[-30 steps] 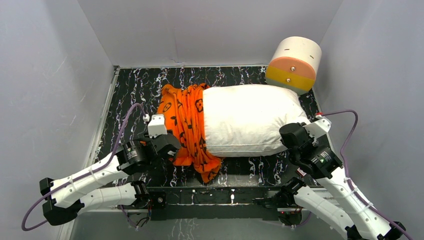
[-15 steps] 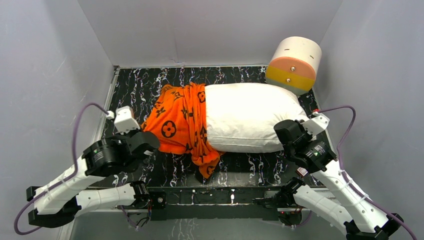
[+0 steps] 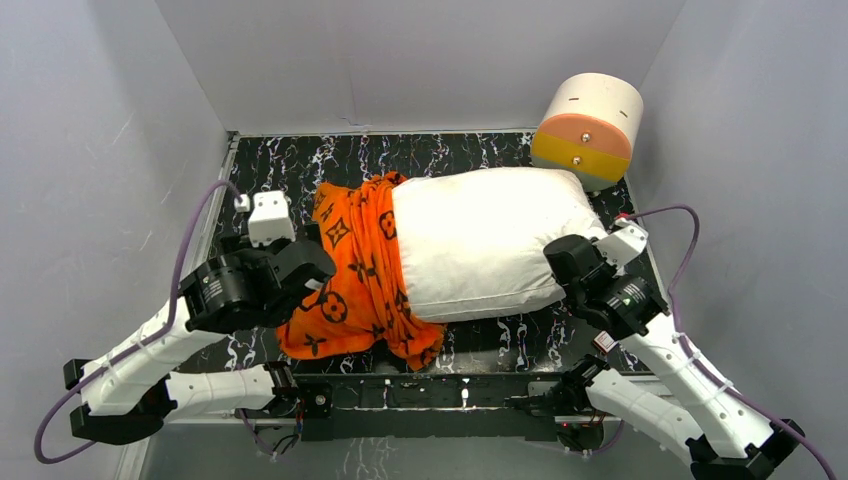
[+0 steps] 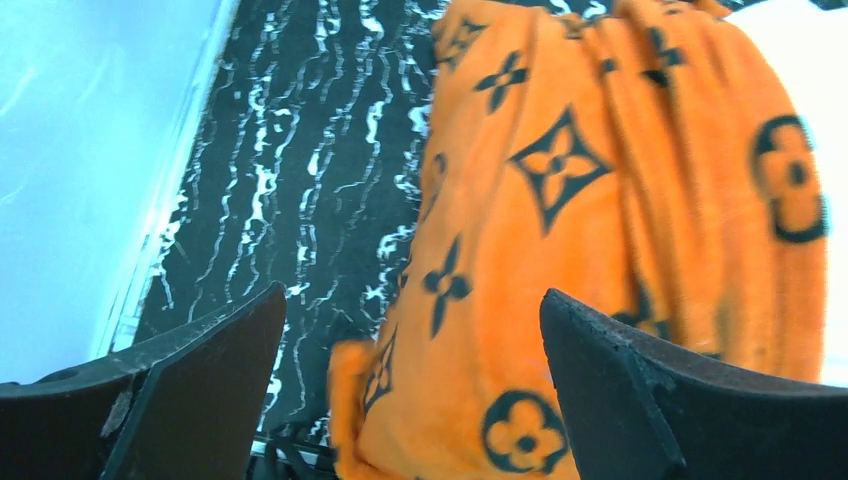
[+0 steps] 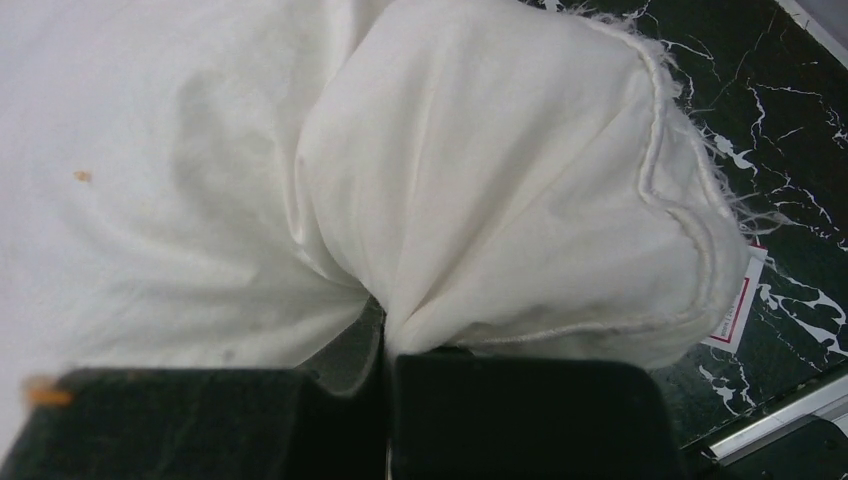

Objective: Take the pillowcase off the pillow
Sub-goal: Remove the pillow from the pillowcase.

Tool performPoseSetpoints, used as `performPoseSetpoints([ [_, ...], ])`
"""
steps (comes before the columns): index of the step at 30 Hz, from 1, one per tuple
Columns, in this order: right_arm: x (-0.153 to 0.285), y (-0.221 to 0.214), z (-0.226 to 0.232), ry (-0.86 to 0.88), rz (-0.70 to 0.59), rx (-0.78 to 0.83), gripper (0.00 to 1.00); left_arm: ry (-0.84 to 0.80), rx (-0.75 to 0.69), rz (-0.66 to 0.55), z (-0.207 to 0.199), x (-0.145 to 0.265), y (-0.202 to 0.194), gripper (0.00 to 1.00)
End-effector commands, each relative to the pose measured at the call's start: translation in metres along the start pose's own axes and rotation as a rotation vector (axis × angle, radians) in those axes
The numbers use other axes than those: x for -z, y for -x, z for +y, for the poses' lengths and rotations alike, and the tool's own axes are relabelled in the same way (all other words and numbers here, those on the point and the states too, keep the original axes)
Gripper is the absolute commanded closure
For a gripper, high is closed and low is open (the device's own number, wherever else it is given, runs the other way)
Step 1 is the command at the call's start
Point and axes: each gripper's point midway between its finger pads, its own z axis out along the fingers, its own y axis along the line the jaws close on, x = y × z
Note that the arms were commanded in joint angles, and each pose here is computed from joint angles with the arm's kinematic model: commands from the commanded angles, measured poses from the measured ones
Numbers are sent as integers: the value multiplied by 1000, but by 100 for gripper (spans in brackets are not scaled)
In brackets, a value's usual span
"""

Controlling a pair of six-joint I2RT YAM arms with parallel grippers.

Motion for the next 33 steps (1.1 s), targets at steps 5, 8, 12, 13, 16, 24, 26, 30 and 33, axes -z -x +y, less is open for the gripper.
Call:
performPoseSetpoints([
  [5,-1,-6,59,159,82,-29,100,-412,-50,142,-88,30,9,2],
  [8,0,-5,79,218,97,-31,100,-622,-16,206,-133,46,-4,2],
  [12,2,-2,105,272,126,-14,100,-789,-66,391,-176,60,-52,2],
  [13,3,-3,109,283,133,-1,100,-806,-88,448,-182,62,-66,2],
  [16,5,-6,114,311,154,39,92,-797,-132,585,-187,61,-105,2],
  [24,27,1,96,402,130,61,68,-588,-65,551,-166,13,-154,9],
  [26,39,4,97,473,130,85,50,-452,-84,507,-152,-14,-157,15],
  [30,67,0,108,656,169,154,32,-305,-97,504,-136,-64,-151,17],
  [33,87,-13,119,785,247,213,28,-268,-91,461,-129,-89,-131,16],
])
